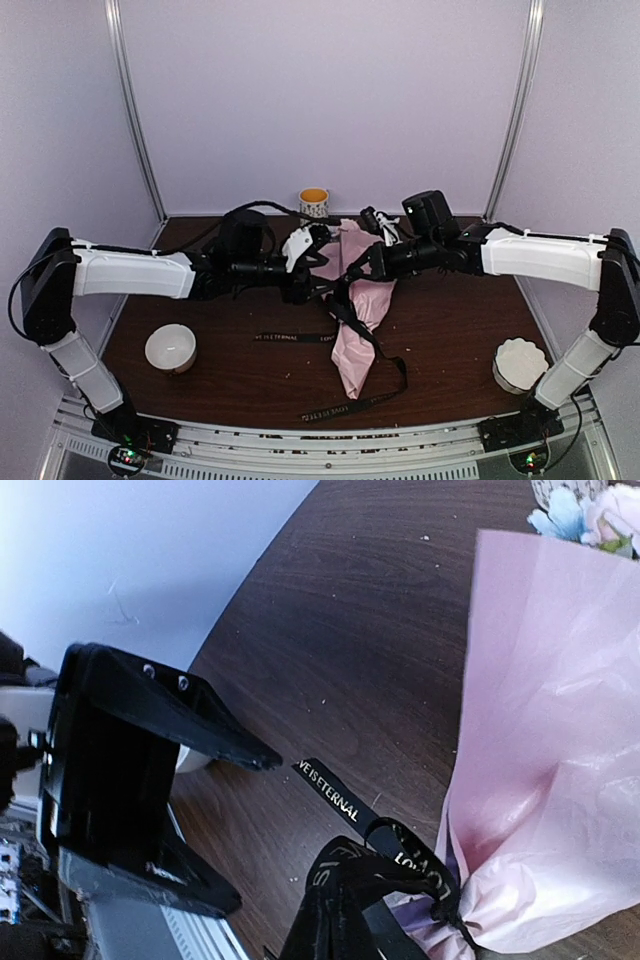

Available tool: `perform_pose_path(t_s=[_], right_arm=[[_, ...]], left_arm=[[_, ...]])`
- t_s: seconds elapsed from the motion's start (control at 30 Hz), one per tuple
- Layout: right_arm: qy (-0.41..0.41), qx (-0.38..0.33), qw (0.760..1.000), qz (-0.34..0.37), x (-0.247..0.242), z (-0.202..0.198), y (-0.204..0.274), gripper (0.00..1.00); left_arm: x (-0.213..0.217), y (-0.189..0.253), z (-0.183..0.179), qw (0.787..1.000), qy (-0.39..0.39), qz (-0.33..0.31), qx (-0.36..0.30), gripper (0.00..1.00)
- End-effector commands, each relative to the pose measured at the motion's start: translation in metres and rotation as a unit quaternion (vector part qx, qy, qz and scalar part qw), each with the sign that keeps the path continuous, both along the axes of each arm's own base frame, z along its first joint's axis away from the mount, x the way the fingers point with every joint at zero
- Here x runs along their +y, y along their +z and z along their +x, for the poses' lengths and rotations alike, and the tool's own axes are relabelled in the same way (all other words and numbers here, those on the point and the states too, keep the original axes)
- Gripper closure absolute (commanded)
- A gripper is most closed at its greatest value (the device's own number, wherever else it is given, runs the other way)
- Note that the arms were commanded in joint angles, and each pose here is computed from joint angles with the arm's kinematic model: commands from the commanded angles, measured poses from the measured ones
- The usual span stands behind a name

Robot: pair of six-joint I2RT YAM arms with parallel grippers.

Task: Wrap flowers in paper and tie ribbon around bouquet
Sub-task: Cross the half-tied ribbon over the folded bouquet.

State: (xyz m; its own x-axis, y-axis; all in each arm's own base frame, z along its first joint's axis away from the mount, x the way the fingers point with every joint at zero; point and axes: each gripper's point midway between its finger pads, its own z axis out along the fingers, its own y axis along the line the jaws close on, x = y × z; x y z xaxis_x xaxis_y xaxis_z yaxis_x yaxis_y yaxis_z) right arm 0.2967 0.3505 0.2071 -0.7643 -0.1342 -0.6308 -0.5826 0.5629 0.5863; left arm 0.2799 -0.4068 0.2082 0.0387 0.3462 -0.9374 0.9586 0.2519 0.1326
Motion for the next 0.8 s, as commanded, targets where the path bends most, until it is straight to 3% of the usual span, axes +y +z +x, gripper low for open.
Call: perform_pose_path(t_s=[0.0,0.17,0.43,0.53,0.7,0.77], right_arm=[[-0.041,0.045,0.997,0.052,0.01,0.006,-0.003,1.0],[-0.054,0.04,0.996,0.06,0.014,0.005,0.0,1.0],[-0.075,0.049,0.993,0.078,0.018,0.008,0.001,1.0],[-0.066,0.058,0.993,0.075,0.024,0.008,-0.004,1.0],[-0.06,0.054,0.994,0.073,0.029,0.008,-0.004,1.0],[-0.06,0.051,0.995,0.069,0.028,0.008,-0.004,1.0]], left_arm=[[-0.009,-0.001,0.006,1.0,0.02,-0.02,-0.009,0.33],[-0.019,-0.013,0.012,1.0,0.012,-0.017,-0.008,0.31],[-0.022,-0.034,0.017,1.0,0.023,-0.009,0.005,0.38],[-0.024,-0.035,0.017,1.0,0.019,-0.016,0.009,0.47],[-0.029,-0.038,0.019,1.0,0.016,-0.018,0.018,0.77],[-0.031,-0.038,0.015,0.999,0.003,-0.022,0.023,0.8]])
